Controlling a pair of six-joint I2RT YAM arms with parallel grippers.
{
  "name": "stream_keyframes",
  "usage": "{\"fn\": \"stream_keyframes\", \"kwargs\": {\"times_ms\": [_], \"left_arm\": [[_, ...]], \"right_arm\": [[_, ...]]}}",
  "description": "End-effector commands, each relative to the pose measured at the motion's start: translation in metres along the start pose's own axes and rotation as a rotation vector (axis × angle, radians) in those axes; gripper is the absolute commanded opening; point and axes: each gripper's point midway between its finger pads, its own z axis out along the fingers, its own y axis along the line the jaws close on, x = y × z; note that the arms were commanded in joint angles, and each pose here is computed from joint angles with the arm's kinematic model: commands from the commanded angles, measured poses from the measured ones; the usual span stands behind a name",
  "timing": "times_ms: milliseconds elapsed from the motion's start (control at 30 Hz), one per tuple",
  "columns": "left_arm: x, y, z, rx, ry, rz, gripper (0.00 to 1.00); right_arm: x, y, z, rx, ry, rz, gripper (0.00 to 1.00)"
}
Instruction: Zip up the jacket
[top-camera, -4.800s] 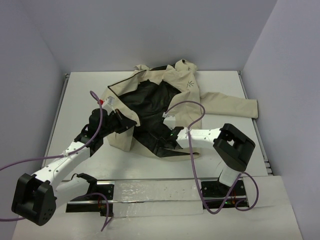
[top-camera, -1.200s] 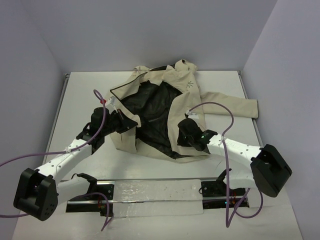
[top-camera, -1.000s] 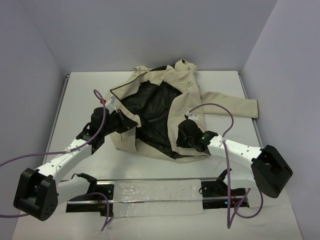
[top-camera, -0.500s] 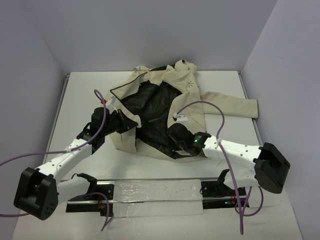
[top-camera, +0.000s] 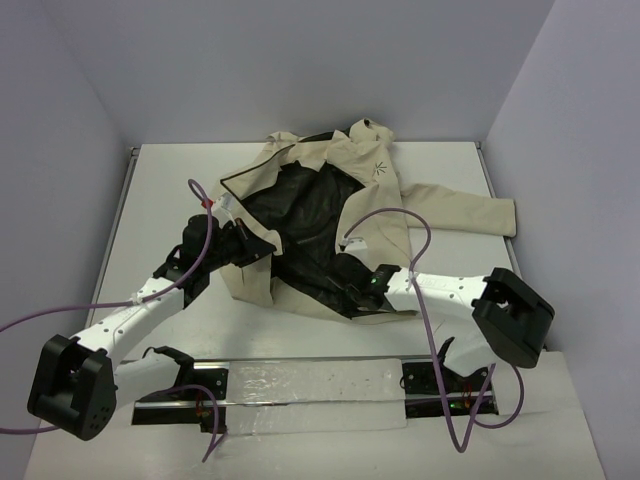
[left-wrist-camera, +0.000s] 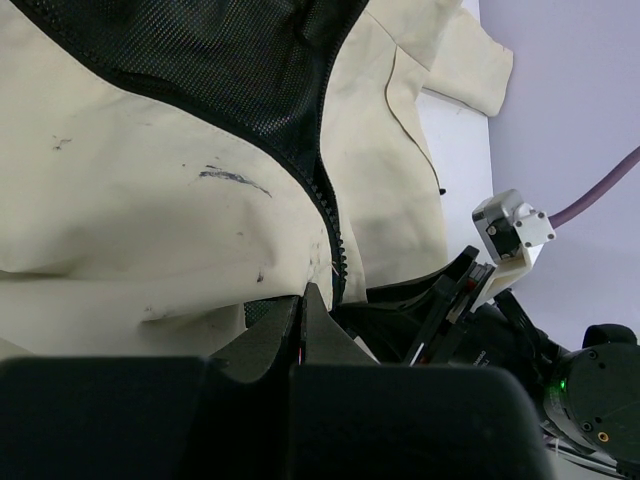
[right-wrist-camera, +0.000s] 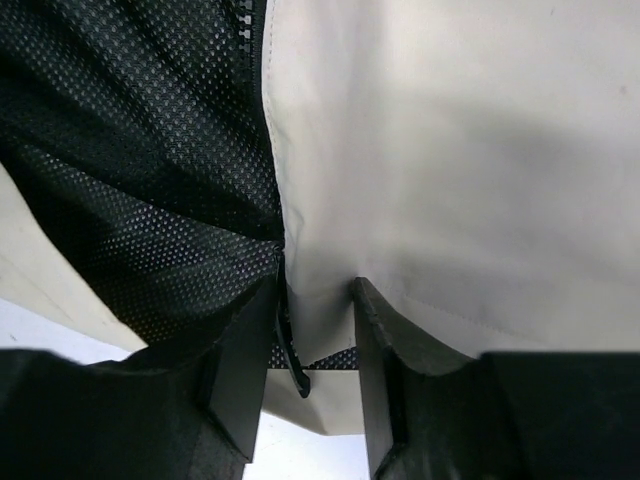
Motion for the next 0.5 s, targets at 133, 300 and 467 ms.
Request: {"fn": "stream_keyframes", "kwargs": {"times_ms": [133,300,467], "left_arm": [[-0.014,-0.015,-0.003,0.048,-0.038,0.034,0.0],[-0.014,-0.015,-0.002,0.047,-0.038,0.034,0.0],[-0.019,-0.02,-0.005,0.052,-0.046,0.047,0.0]], "right_arm": [[-0.017,0.006,0.0,0.012,-0.054,0.011,0.28],[-0.023,0.009,-0.005,-0.011,-0.078,0.022,0.0],[-0.053,0.023,-0.039,-0.185,-0.173,0.064,0.0]]}}
